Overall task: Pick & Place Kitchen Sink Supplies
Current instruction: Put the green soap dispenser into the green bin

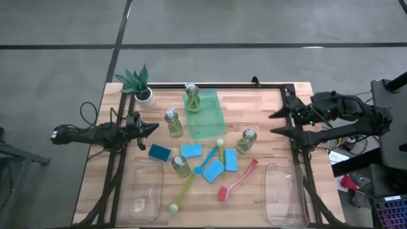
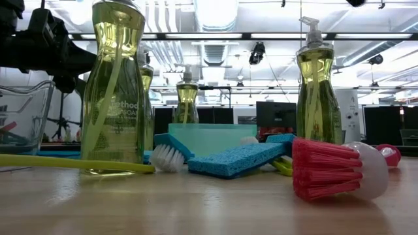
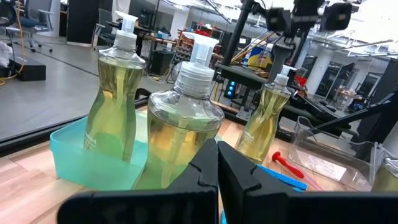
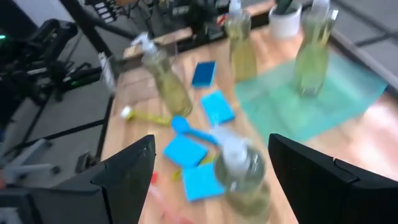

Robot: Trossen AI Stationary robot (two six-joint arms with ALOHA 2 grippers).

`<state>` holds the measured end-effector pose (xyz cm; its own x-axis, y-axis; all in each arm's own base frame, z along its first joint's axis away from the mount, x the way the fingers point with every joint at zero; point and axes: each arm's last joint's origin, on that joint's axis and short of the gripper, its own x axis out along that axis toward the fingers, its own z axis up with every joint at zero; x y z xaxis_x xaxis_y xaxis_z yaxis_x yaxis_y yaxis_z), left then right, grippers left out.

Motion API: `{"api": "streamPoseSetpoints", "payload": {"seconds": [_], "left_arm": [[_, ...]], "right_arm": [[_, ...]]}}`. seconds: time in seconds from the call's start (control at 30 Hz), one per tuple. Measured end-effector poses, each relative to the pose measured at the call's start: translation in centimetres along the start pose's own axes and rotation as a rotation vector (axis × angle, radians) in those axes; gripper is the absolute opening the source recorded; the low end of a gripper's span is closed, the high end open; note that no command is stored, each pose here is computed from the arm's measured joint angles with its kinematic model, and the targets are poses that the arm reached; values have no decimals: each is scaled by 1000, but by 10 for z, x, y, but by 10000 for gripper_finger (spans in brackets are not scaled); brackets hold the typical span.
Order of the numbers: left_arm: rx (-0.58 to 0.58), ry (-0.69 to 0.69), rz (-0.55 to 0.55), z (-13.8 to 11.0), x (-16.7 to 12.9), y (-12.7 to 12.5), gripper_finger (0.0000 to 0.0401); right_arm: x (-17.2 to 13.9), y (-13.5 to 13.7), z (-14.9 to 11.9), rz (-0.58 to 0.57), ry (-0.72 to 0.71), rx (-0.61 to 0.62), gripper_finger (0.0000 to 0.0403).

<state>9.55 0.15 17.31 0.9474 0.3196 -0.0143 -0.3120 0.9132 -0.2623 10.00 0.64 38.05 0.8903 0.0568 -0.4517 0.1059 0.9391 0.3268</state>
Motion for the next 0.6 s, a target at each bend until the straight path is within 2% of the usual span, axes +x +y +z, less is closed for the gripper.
{"api": "streamPoseSetpoints", "payload": {"seconds": [0.17, 0.3, 0.43, 0.6], "left_arm": [[0, 0, 0, 0, 0, 0, 0], [-1, 0, 0, 0, 0, 0, 0], [0, 0, 0, 0, 0, 0, 0], [0, 0, 0, 0, 0, 0, 0]], "right_arm": [[-2, -10, -37, 43, 30, 85, 302], [13, -21, -68, 25, 101, 170, 303], [33, -27, -88, 47, 106, 156, 302], [52, -36, -110, 20, 147, 71, 292]]}}
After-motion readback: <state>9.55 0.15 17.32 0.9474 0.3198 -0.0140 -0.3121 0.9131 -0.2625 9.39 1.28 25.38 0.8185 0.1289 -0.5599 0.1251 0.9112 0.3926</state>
